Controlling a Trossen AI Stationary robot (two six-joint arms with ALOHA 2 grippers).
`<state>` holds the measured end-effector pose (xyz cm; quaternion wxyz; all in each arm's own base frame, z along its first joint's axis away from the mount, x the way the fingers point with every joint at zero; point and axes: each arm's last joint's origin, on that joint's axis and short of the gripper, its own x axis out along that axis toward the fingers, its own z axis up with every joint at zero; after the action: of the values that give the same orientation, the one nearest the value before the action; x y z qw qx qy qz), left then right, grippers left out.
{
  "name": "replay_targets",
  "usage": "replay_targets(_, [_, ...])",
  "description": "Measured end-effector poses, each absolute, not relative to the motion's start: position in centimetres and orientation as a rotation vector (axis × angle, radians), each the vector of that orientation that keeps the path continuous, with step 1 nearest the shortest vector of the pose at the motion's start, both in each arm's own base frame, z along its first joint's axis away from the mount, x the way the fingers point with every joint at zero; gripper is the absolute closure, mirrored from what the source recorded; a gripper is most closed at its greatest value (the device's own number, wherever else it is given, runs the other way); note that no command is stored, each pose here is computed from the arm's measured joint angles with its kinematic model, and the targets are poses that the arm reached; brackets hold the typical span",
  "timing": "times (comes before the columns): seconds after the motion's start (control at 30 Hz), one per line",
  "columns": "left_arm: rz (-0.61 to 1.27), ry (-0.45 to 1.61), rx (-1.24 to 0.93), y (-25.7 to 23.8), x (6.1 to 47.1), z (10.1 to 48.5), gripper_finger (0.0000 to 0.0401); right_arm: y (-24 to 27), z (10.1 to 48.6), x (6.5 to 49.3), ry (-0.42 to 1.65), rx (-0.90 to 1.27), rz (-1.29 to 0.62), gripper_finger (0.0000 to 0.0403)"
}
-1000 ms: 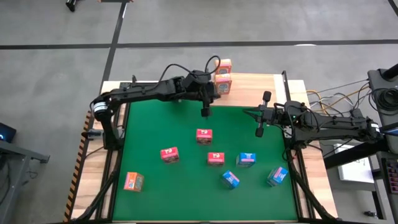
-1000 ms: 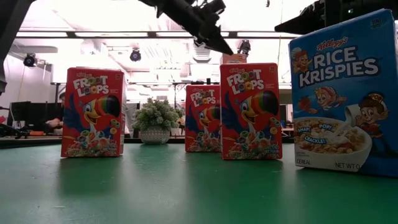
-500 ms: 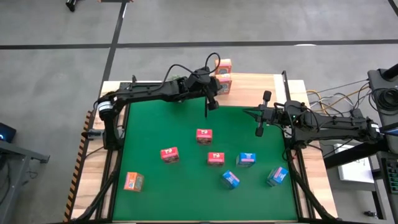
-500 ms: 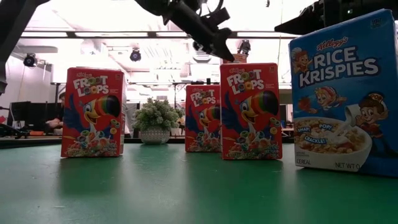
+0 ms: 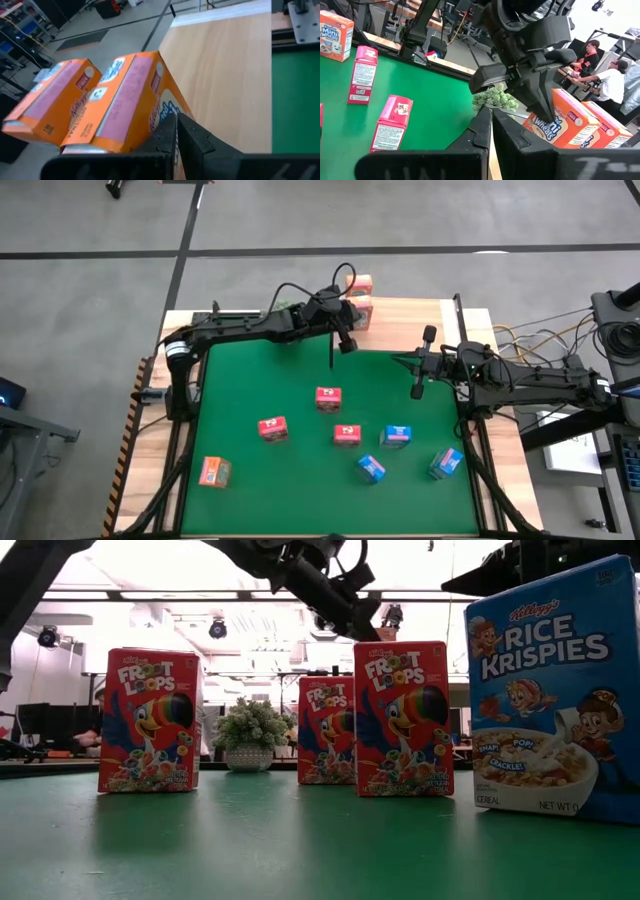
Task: Stack cereal on shelf
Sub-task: Put the top orange cereal box on the shelf
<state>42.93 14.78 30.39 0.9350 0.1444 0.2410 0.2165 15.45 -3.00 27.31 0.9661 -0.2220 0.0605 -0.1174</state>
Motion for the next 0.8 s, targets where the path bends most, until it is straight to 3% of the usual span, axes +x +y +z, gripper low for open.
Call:
replay_targets(0.37, [0.46, 0.498, 0.301, 14.6, 42.9, 30.5, 0.0401, -3.0, 27.3, 15.4, 0.123, -0.451, -0.238, 0.0394])
replay_targets(0.53, [0.423, 0.509, 0.359, 12.5, 41.9, 32.5, 0.0401, -3.0, 27.3, 15.4, 0.124, -0.451, -0.238, 0.0394])
replay_targets(0.8, [0.578, 0.593, 0.423, 12.7, 39.4, 34.8, 0.0401, -3.0, 27.3, 15.4, 0.124, -0.452, -0.237, 0.0394])
